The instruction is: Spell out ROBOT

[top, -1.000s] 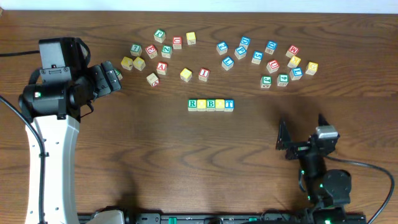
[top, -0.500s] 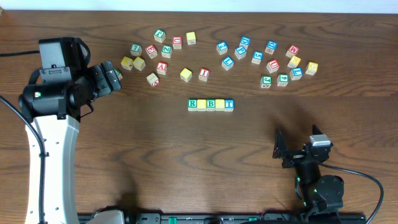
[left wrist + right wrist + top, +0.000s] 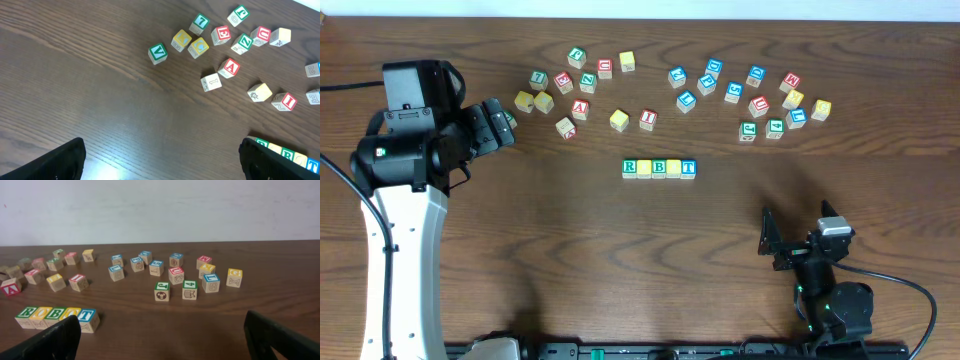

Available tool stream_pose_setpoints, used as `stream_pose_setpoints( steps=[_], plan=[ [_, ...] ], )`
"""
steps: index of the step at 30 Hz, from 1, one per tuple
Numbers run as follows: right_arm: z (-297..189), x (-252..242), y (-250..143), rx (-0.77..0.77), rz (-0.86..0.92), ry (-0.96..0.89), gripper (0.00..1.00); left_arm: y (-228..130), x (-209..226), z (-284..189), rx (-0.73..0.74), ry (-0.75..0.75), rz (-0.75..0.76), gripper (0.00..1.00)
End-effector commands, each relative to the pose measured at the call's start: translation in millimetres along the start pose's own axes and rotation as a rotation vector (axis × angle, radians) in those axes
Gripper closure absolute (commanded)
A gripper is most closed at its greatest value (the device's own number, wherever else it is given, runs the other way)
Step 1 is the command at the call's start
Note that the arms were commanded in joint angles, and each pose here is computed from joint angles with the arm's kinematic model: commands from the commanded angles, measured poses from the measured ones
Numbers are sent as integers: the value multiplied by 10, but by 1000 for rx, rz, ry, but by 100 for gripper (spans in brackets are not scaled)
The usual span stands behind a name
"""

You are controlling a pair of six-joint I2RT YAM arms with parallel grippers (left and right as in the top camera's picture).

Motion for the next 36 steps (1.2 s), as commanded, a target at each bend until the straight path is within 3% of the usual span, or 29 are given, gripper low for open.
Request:
stream_pose_setpoints(
  steps=[1,25,31,36],
  plan=[
    [-4,-3,-1,-2,-8,2,1,60,30,-78,-26,12,10,3],
    [-4,-3,-1,-2,-8,2,1,14,31,-221,-62,13,9,3],
    [-4,-3,-1,-2,-8,2,1,-29,37,-587,-279,22,45,3],
    [-4,-3,-1,-2,-8,2,1,-176,13,-729,-627,40,120,3]
  ],
)
Point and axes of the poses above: each gripper's point midway between its finger pads, its own z axis out along the fingers, its own x axis along the line the jaws close on, y = z × x, the point moved 2 cm from there along -z, back along the fingers, and after that the axes turned 15 degrees about z, right-handed, at the moved point
